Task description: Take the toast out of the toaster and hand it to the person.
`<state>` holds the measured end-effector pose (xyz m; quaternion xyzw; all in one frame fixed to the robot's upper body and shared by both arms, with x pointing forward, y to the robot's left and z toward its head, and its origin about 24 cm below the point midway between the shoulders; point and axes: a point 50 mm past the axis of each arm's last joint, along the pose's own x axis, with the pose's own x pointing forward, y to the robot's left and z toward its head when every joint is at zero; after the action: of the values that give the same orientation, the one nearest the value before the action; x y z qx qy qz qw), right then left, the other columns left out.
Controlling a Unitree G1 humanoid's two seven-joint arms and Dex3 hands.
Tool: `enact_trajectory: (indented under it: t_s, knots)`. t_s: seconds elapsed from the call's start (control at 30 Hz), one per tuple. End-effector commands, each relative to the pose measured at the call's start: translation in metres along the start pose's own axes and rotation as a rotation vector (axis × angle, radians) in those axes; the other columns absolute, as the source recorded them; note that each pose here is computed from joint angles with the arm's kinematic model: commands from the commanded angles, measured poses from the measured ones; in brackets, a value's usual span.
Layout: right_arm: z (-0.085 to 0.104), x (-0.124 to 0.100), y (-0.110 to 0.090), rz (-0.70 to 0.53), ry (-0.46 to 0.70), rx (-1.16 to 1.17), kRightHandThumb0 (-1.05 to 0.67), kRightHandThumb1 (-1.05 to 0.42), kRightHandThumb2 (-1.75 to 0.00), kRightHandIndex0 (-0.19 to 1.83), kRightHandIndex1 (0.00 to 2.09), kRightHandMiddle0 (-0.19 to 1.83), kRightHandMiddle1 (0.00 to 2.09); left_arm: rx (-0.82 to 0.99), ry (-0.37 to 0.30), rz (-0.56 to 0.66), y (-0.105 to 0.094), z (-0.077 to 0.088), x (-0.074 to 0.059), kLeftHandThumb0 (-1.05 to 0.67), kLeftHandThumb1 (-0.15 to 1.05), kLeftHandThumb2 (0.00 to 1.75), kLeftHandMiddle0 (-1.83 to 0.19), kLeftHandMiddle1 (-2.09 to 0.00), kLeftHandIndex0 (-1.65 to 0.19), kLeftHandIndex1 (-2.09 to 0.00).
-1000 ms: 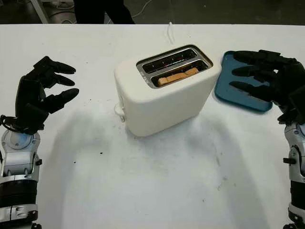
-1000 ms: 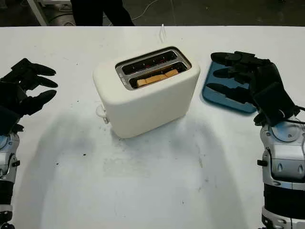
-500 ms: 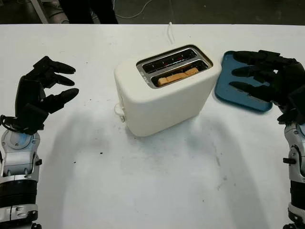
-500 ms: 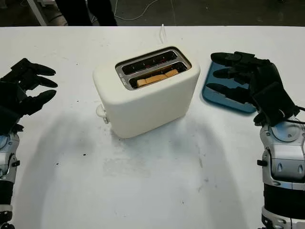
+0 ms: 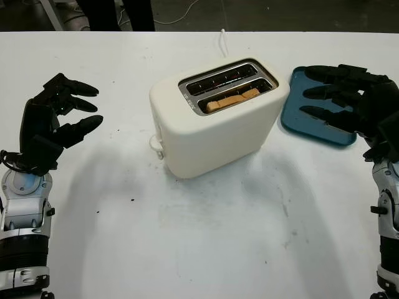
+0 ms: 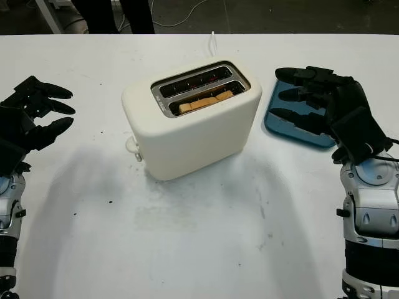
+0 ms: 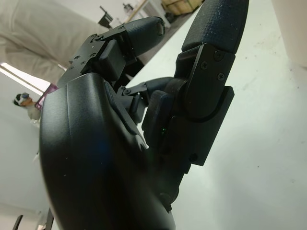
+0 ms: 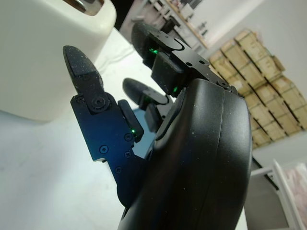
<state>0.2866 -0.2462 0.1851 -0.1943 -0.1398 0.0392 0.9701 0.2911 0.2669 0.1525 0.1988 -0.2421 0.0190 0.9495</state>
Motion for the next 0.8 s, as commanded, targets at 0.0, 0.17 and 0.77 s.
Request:
enact_trajectory:
  t_s: [0.0,0.17,0.77]
  knots:
    - [-0.0027,-0.0024,-0.0003,-0.005,0.012,0.007,-0.47,-0.73,0.0,0.55,0.76,0.87,0.05,0.008,-0.013,0.014,0.0016,0.0013,-0.0015,-1.05,0.92,0.08,-0.48,-1.28,-0.44,-1.14]
    - [-0.0021,-0.0024,-0.0001,-0.006,0.015,0.011,-0.43,-0.72,0.0,0.56,0.75,0.87,0.05,0.005,-0.009,0.013,0.0017,0.0008,-0.0016,-1.05,0.92,0.09,-0.49,-1.28,-0.44,-1.14]
    - [-0.0023,-0.0028,0.0006,-0.011,0.014,0.007,-0.38,-0.73,0.0,0.57,0.73,0.87,0.04,0.001,-0.009,0.013,0.0021,0.0007,-0.0019,-1.05,0.92,0.09,-0.48,-1.27,-0.44,-1.12]
